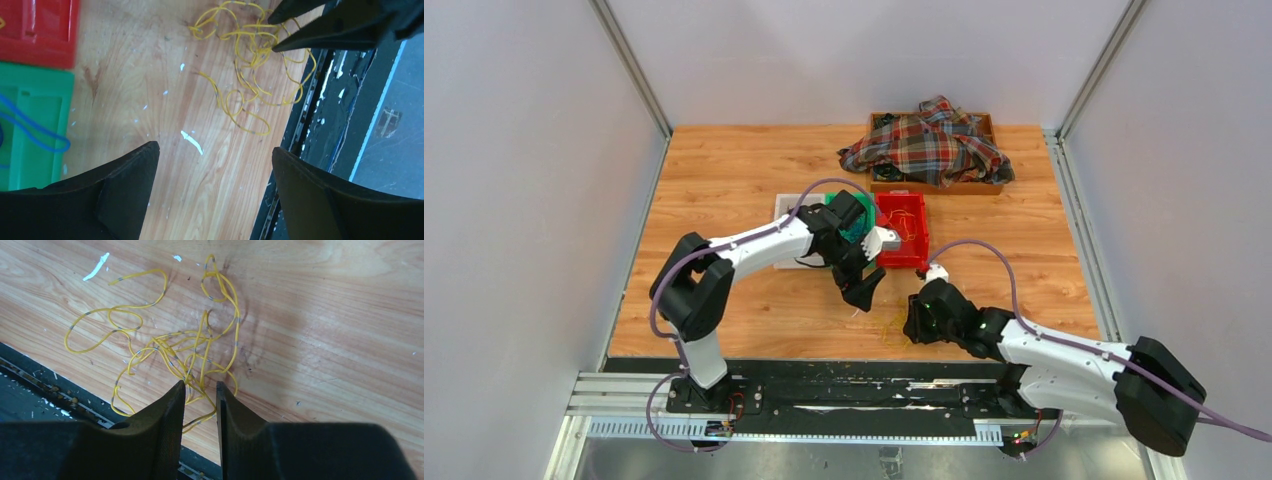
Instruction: Untangle the cables
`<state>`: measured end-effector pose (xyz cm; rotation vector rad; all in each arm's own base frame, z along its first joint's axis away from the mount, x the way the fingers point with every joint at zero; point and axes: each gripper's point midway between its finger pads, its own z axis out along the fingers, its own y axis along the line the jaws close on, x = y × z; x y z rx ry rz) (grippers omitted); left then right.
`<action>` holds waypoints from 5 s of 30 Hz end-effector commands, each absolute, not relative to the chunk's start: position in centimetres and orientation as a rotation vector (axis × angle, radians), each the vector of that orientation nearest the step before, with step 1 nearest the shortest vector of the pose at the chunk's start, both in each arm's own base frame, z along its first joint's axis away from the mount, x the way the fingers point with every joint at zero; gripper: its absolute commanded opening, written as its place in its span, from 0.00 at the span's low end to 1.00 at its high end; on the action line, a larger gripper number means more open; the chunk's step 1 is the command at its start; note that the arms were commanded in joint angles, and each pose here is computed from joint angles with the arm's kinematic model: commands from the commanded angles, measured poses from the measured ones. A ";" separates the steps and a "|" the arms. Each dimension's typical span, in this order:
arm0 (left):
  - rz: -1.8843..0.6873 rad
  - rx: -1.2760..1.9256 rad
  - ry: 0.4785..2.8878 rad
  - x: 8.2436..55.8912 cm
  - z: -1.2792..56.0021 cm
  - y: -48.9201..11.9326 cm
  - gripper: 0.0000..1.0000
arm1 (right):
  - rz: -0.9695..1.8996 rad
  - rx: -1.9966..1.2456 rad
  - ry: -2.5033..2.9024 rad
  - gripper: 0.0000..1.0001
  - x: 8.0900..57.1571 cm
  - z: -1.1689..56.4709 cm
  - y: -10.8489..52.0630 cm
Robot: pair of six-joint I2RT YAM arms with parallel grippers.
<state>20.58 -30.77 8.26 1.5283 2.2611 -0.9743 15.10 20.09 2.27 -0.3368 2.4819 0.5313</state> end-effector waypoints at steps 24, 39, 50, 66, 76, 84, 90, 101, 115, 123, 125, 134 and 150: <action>-0.985 1.574 2.250 21.8 3.9 -36.9 0.23 | 0.619 -0.264 2.366 0.26 14.9 2.9 19.4; -0.786 1.712 2.050 20.7 16.6 -32.3 0.01 | 0.641 -0.234 2.213 0.40 16.2 6.2 19.1; -0.851 1.600 1.861 19.1 27.2 -31.9 0.01 | 0.898 -0.406 1.691 0.65 18.2 21.1 23.9; -0.990 1.549 1.679 16.6 34.8 -32.0 0.01 | 0.947 -0.590 1.464 0.65 20.3 26.8 29.9; -1.000 1.530 1.558 15.5 38.8 -31.3 0.00 | 0.918 -0.618 1.565 0.54 21.5 23.2 31.5; -0.969 1.478 1.465 15.1 42.5 -30.5 0.00 | 0.920 -0.580 1.636 0.45 21.9 20.0 31.6; -0.941 1.458 1.444 15.1 43.5 -30.0 0.00 | 0.946 -0.543 1.665 0.49 21.6 19.3 31.4; -0.885 1.471 1.458 15.4 42.4 -29.4 0.00 | 0.885 -0.496 1.540 0.73 19.5 24.2 26.2; -0.901 1.478 1.448 15.4 42.5 -29.7 0.00 | 0.988 -0.699 1.382 0.71 19.0 29.9 30.8; -0.904 1.470 1.430 15.2 43.3 -29.6 0.00 | 1.074 -0.719 1.452 0.51 19.7 27.8 33.9; -0.905 1.468 1.424 15.1 43.6 -29.5 0.00 | 1.103 -0.714 1.478 0.47 19.6 26.5 34.4; -0.868 1.426 1.368 15.2 46.1 -29.0 0.00 | 1.093 -0.654 1.650 0.38 19.9 19.2 34.1; -0.490 1.154 1.201 18.1 55.8 -23.6 0.00 | 0.975 -0.574 1.846 0.39 18.5 8.9 29.8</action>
